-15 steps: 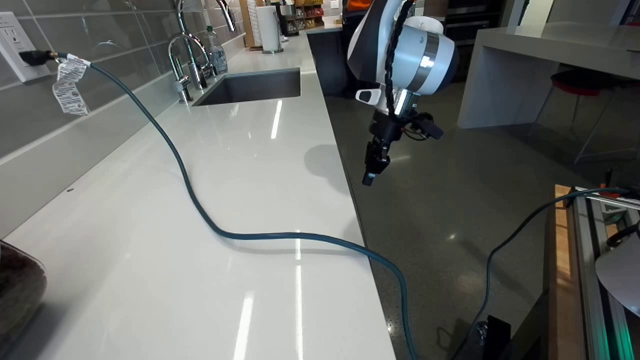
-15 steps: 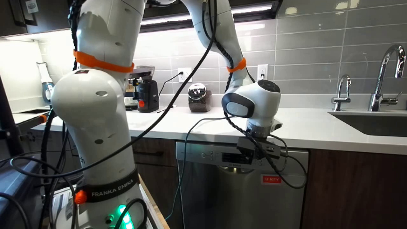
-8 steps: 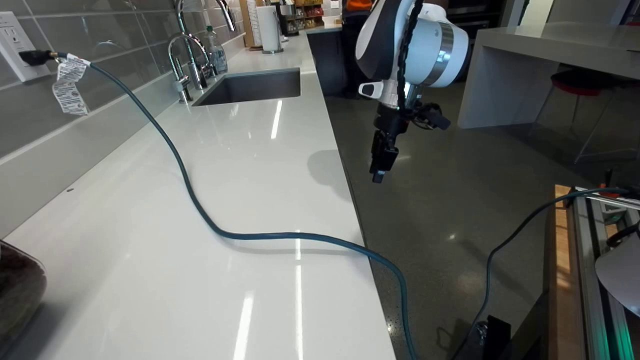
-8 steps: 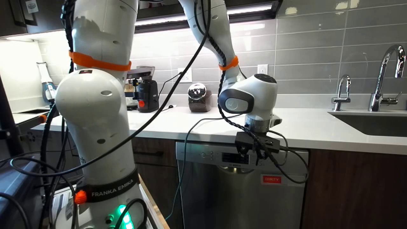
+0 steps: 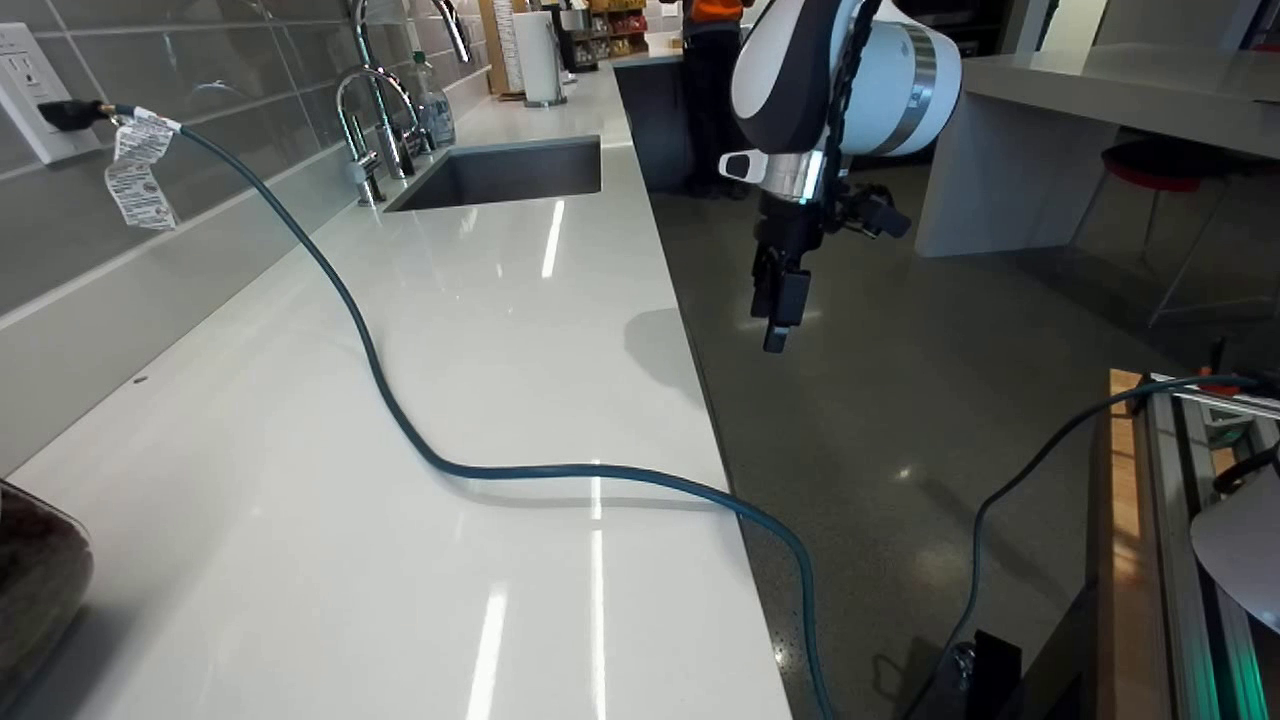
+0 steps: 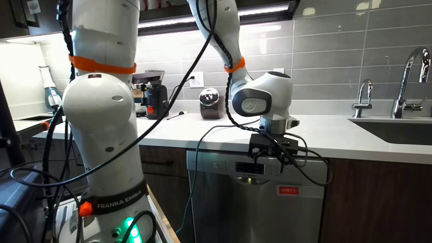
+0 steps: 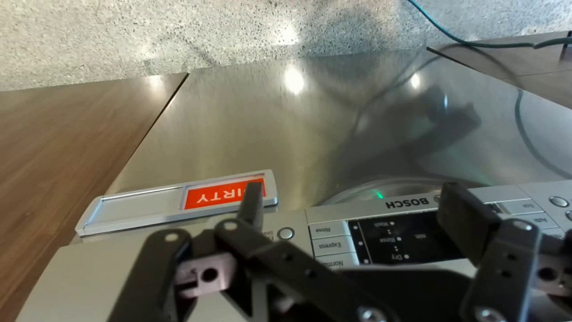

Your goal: Press the top right button of the dish washing machine

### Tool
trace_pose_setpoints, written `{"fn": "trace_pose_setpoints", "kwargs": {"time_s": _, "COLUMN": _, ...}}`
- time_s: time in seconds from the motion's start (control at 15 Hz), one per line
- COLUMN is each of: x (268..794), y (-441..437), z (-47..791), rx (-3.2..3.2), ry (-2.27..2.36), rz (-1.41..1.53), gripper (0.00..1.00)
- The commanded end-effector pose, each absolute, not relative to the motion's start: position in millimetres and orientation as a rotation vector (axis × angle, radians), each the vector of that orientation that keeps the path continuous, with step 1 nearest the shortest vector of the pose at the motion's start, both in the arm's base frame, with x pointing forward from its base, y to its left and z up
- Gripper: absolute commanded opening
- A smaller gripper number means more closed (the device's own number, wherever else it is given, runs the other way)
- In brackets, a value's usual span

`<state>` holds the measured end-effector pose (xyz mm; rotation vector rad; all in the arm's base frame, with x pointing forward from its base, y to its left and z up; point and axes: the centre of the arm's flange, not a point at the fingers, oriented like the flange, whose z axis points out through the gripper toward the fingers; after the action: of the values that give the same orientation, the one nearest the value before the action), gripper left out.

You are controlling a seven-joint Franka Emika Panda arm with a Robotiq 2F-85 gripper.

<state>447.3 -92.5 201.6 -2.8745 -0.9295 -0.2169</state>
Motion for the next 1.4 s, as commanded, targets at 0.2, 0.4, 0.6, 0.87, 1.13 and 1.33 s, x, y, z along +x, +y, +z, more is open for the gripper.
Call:
{"fn": "trace_pose_setpoints", "kwargs": {"time_s": 0.2, "x": 444.1, "y": -81.5, "z": 230.3, "rx": -2.932, "ry": -0.940, "rz": -0.122, "gripper": 1.00}}
{"fn": "trace_pose_setpoints", "kwargs": {"time_s": 0.4, "x": 445.4, "y": -76.0, "z": 240.8, "rx": -2.921, "ry": -0.950, "rz": -0.086, "gripper": 1.00}}
{"fn": "trace_pose_setpoints", "kwargs": {"time_s": 0.6, "x": 444.1, "y": -69.0, "z": 254.8, "rx": -2.910, "ry": -0.958, "rz": -0.052, "gripper": 1.00}}
{"fn": "trace_pose_setpoints", "kwargs": {"time_s": 0.87, "x": 441.2, "y": -63.6, "z": 278.0, "rx": -2.917, "ry": -0.970, "rz": -0.021, "gripper": 1.00}}
{"fn": "trace_pose_setpoints", "kwargs": {"time_s": 1.13, "x": 439.9, "y": -56.7, "z": 301.2, "rx": -2.942, "ry": -0.989, "rz": -0.008, "gripper": 1.00}}
{"fn": "trace_pose_setpoints", "kwargs": {"time_s": 1.33, "x": 438.7, "y": -51.6, "z": 316.2, "rx": -2.958, "ry": -0.986, "rz": -0.009, "gripper": 1.00}}
